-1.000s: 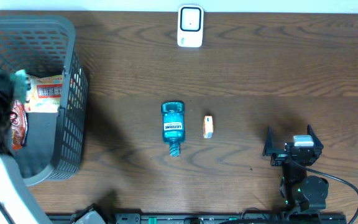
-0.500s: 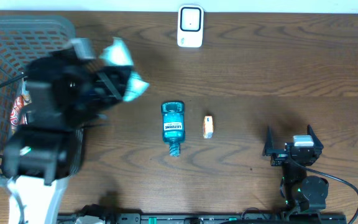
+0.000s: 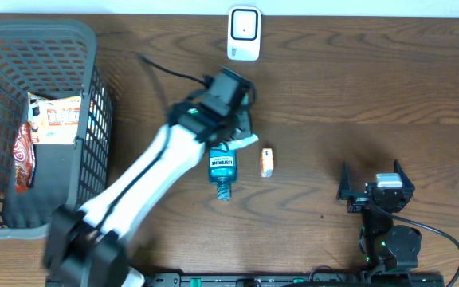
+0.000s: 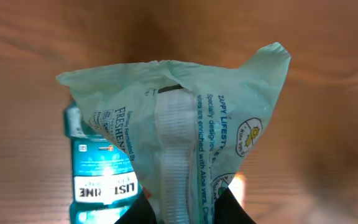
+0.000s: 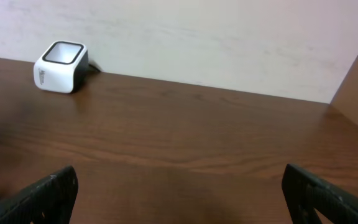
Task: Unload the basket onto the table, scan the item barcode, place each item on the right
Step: 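Carry the mint-green packet between bottle and box and release it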
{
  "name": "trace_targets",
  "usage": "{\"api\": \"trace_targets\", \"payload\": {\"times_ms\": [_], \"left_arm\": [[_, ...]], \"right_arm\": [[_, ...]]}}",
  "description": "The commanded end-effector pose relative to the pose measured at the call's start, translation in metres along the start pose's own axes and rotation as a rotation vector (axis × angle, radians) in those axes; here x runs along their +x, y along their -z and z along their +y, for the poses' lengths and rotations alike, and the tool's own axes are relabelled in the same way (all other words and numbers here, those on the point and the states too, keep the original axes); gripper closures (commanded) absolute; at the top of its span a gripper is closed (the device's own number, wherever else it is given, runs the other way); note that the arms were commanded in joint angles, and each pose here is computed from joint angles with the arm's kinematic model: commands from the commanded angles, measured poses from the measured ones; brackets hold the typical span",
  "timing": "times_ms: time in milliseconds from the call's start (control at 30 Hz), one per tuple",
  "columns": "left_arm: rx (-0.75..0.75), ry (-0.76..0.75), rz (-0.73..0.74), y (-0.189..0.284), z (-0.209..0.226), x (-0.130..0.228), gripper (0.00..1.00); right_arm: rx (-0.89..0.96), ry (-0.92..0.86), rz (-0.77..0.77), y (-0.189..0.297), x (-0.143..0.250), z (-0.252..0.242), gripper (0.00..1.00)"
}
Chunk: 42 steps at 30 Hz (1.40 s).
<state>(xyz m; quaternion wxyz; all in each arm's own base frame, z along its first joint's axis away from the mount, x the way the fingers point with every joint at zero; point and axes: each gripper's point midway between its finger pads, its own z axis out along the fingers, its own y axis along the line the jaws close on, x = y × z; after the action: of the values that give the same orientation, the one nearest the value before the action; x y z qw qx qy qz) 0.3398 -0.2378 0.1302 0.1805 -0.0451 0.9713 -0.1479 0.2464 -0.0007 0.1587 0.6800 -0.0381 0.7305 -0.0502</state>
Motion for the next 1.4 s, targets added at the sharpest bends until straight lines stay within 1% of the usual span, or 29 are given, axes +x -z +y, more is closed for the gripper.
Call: {"api": "trace_targets", "payload": {"times_ms": [0, 167, 267, 300, 367, 467, 500, 533, 567, 800, 833, 867, 933, 967, 1000, 1267, 1367], "left_arm": [[-0.07, 0.012, 0.043, -0.029, 0.007, 0.011, 0.92], [-0.067, 0.027, 0.18, -0.063, 0.008, 0.039, 0.92], [-0.073, 0.028, 0.197, -0.068, 0.009, 0.043, 0.92], [-0.071, 0.028, 0.195, -0.068, 0.009, 0.042, 0.91], [-0.064, 0.027, 0.187, -0.069, 0.007, 0.04, 0.83], [-0.055, 0.026, 0.177, -0.069, 0.005, 0.038, 0.63], [-0.053, 0.026, 0.176, -0.07, 0.005, 0.037, 0.58], [-0.054, 0.027, 0.176, -0.07, 0.005, 0.037, 0.5], [-0.054, 0.026, 0.176, -0.07, 0.005, 0.037, 0.45], [-0.048, 0.027, 0.169, -0.069, 0.003, 0.035, 0.42], [-0.045, 0.027, 0.167, -0.068, 0.002, 0.034, 0.43], [-0.041, 0.027, 0.162, -0.067, 0.001, 0.032, 0.53], [-0.033, 0.026, 0.153, -0.066, -0.003, 0.028, 0.78], [-0.028, 0.026, 0.148, -0.065, -0.005, 0.026, 0.87], [-0.024, 0.026, 0.143, -0.064, -0.006, 0.024, 0.92], [0.019, 0.015, 0.094, -0.066, -0.017, 0.012, 0.93], [0.013, 0.015, 0.088, -0.07, -0.016, 0.011, 0.93]], "right_arm": [[0.016, 0.01, 0.005, 0.0, 0.002, -0.003, 0.01], [0.016, 0.01, 0.005, 0.0, 0.002, -0.003, 0.01], [0.016, 0.01, 0.005, 0.0, 0.002, -0.003, 0.01], [0.016, 0.01, 0.005, 0.0, 0.002, -0.003, 0.01], [0.016, 0.01, 0.005, 0.0, 0.002, -0.003, 0.01], [0.016, 0.01, 0.005, 0.0, 0.002, -0.003, 0.01], [0.016, 0.01, 0.005, 0.0, 0.002, -0.003, 0.01], [0.016, 0.01, 0.005, 0.0, 0.002, -0.003, 0.01], [0.016, 0.01, 0.005, 0.0, 0.002, -0.003, 0.01], [0.016, 0.01, 0.005, 0.0, 0.002, -0.003, 0.01], [0.016, 0.01, 0.005, 0.0, 0.002, -0.003, 0.01], [0.016, 0.01, 0.005, 0.0, 0.002, -0.003, 0.01], [0.016, 0.01, 0.005, 0.0, 0.002, -0.003, 0.01], [0.016, 0.01, 0.005, 0.0, 0.002, -0.003, 0.01], [0.016, 0.01, 0.005, 0.0, 0.002, -0.003, 0.01], [0.016, 0.01, 0.005, 0.0, 0.002, -0.003, 0.01], [0.016, 0.01, 0.005, 0.0, 0.002, -0.003, 0.01]]}}
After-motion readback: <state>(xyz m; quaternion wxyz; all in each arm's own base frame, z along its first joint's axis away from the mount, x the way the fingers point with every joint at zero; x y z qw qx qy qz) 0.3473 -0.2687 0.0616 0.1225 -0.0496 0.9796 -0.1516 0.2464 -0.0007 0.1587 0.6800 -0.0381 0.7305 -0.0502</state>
